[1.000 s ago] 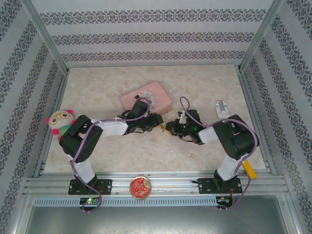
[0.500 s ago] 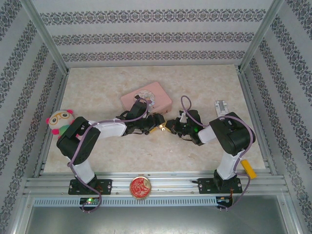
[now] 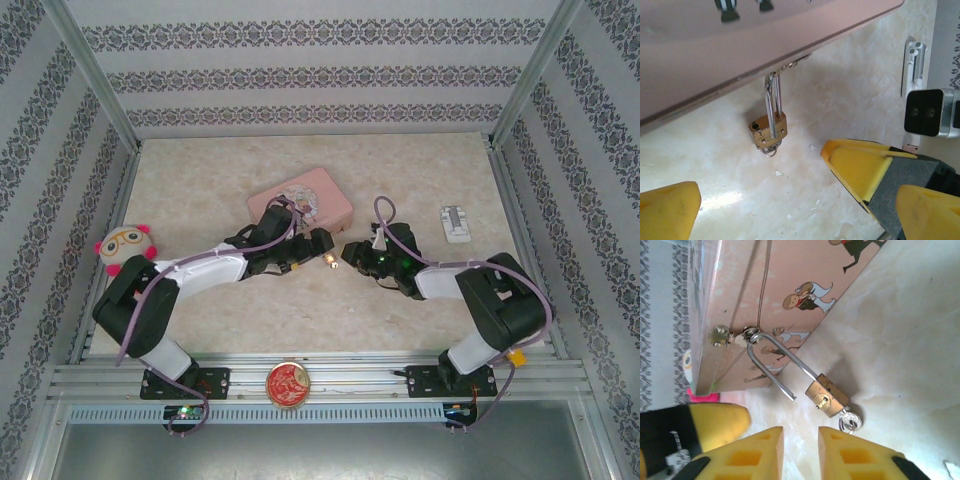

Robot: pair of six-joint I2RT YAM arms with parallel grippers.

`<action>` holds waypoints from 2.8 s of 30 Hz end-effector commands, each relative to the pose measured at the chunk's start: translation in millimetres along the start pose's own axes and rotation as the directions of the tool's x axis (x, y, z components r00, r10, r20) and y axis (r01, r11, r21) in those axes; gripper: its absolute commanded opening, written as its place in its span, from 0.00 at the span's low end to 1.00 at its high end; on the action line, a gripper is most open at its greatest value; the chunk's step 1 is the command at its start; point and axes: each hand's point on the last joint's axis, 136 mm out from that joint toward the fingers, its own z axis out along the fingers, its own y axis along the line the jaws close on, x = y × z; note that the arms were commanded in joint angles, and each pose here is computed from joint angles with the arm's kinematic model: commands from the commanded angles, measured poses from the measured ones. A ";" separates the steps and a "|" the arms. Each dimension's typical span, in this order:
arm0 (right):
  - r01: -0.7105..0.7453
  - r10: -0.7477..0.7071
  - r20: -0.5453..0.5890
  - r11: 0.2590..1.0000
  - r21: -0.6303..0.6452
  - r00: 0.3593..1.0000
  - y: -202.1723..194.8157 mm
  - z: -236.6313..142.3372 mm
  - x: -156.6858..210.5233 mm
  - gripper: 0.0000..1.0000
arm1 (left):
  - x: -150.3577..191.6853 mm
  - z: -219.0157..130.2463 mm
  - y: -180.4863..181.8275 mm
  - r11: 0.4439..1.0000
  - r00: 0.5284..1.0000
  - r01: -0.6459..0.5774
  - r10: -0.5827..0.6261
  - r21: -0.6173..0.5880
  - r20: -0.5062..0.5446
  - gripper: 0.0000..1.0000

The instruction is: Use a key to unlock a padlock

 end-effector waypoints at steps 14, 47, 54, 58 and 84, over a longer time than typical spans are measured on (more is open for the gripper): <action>0.404 -0.375 -0.162 0.886 0.227 0.913 1.4 -0.4 -15.2 0.31 | -77.7 -104.4 54.4 0.775 0.856 -0.241 0.454 -0.584 0.249 0.99; 0.448 -0.400 -0.266 0.881 0.154 0.877 -1.2 64.8 -16.9 0.28 | -86.0 -56.6 101.0 0.794 0.932 -0.201 0.336 -0.573 0.138 0.99; 0.436 -0.394 -0.249 0.889 0.143 0.885 3.0 65.9 -17.4 0.15 | -85.0 -57.3 103.7 0.792 0.935 -0.189 0.326 -0.580 0.141 0.99; 0.415 -0.378 -0.231 0.899 0.139 0.897 5.4 64.7 -14.8 0.09 | -83.5 -55.6 103.8 0.798 0.938 -0.183 0.316 -0.575 0.141 0.99; 0.112 -0.106 -0.042 0.978 0.175 0.993 15.0 42.0 -17.8 0.00 | -56.7 -47.8 103.3 0.897 0.971 -0.057 0.152 -0.438 0.186 0.99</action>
